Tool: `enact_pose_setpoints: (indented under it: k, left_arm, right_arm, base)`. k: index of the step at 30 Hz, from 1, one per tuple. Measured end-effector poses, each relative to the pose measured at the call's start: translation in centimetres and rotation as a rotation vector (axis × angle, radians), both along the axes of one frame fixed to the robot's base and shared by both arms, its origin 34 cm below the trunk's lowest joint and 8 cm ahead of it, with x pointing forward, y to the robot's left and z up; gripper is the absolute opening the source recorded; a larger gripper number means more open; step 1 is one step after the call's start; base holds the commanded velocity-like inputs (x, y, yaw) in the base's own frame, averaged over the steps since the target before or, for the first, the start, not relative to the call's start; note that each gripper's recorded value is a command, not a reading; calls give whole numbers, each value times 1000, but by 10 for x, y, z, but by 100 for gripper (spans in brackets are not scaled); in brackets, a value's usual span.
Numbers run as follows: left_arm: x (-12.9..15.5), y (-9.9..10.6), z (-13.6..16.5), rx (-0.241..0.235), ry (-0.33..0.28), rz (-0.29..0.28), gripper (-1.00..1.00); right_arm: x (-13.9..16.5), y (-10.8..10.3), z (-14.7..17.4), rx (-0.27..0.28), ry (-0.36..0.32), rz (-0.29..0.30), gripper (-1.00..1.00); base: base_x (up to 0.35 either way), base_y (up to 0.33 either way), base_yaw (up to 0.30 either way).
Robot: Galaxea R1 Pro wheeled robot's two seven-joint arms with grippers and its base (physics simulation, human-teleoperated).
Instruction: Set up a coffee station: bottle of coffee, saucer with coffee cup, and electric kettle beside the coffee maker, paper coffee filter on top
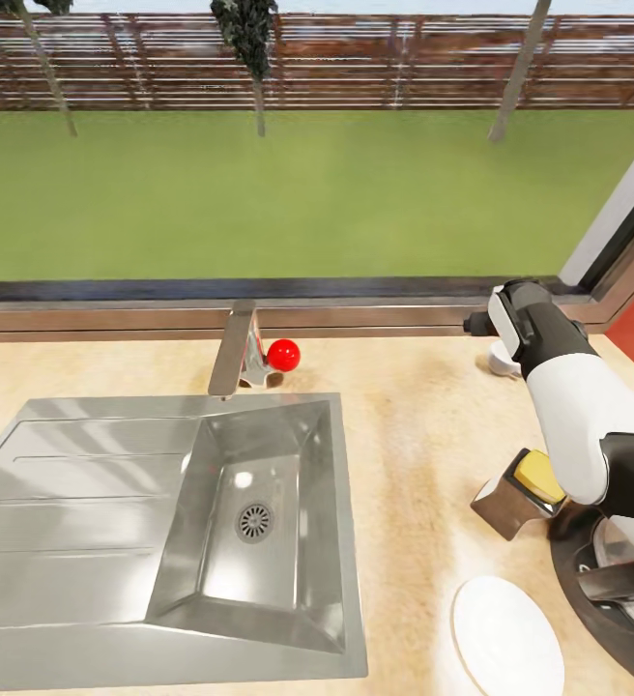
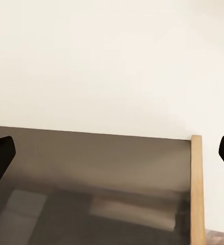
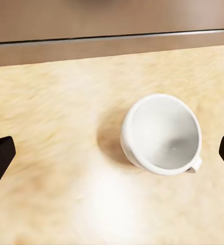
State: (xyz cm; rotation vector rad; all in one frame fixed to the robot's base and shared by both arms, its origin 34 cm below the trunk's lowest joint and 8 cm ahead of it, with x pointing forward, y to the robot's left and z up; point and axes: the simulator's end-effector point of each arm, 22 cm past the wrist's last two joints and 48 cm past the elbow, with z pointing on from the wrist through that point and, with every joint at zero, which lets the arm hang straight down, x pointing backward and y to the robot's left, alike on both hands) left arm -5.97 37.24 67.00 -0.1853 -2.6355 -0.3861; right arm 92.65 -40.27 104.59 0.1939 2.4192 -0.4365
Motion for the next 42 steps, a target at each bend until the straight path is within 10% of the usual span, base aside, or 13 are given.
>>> enact_pose_setpoints:
  k: [42]
  left_arm:
    - [-21,-2,11,-2,64,2,100]
  right_arm:
    - [1,-1,-51,2,63,0,100]
  base:
    - [1,-1,0]
